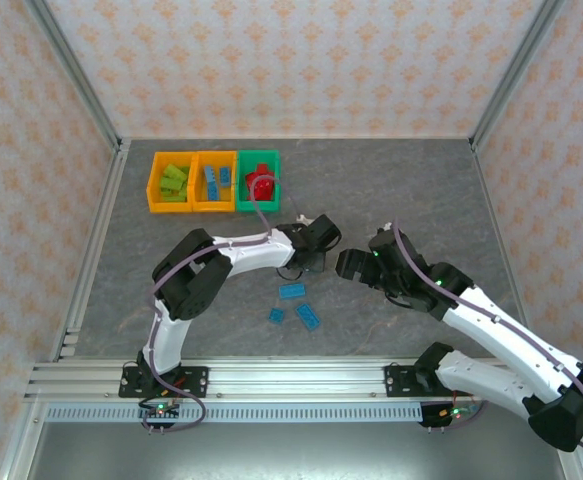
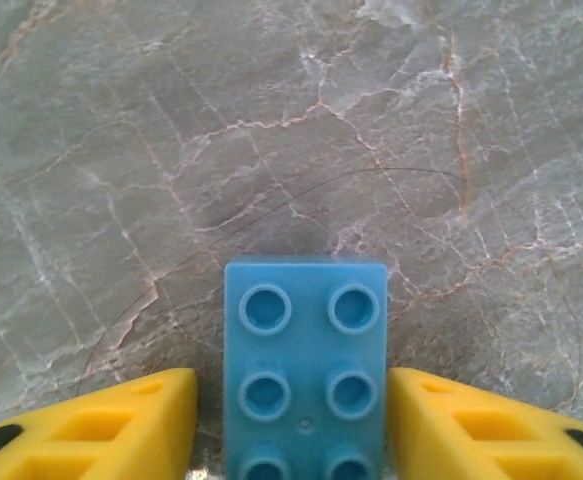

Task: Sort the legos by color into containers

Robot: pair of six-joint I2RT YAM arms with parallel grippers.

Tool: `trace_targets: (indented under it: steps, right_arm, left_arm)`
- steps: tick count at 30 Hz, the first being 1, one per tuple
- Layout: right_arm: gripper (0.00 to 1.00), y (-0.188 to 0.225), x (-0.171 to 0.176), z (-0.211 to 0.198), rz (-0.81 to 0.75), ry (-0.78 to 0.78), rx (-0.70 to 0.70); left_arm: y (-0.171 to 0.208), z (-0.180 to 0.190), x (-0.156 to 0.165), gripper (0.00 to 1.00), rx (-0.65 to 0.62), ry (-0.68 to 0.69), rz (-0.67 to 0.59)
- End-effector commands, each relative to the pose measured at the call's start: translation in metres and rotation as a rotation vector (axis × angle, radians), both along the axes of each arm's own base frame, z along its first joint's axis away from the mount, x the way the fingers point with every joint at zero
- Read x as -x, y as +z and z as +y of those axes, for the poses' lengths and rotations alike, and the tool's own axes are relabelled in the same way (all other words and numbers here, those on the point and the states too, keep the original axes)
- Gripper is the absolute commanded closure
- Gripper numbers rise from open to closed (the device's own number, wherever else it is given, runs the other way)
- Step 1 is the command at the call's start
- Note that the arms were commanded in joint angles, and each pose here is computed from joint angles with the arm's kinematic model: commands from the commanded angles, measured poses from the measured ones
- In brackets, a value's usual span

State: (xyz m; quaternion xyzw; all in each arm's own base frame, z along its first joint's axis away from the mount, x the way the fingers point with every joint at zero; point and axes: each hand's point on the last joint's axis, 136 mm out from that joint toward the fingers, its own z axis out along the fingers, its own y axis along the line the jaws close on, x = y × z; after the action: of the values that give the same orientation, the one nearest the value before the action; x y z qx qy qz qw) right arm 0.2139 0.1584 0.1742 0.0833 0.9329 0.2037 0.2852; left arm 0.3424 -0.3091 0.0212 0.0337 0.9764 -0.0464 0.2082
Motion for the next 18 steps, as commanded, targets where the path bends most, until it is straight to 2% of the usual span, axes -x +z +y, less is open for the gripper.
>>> trace_targets:
  steps: [1, 5, 11, 14, 18]
  right_arm:
    - [0.01, -0.007, 0.004, -0.006, 0.017, -0.014, 0.018]
    - [0.01, -0.005, 0.008, 0.010, 0.026, 0.061, -0.038]
    - [0.01, 0.000, 0.008, 0.023, 0.020, 0.099, -0.098]
    - [0.01, 0.000, 0.006, 0.021, 0.014, 0.087, -0.089]
    - [0.01, -0.001, 0.007, 0.019, 0.017, 0.085, -0.078]
  left_arm:
    - [-0.002, -0.002, -0.002, 0.60, 0.004, 0.004, -0.010]
    - [0.016, 0.006, -0.002, 0.73, 0.011, 0.014, -0.046]
    - [0.084, 0.030, -0.013, 0.75, 0.069, 0.042, -0.149]
    - [0.113, 0.058, -0.026, 0.75, 0.089, 0.083, -0.190]
    - [0.139, 0.121, -0.056, 0.75, 0.021, 0.162, -0.242]
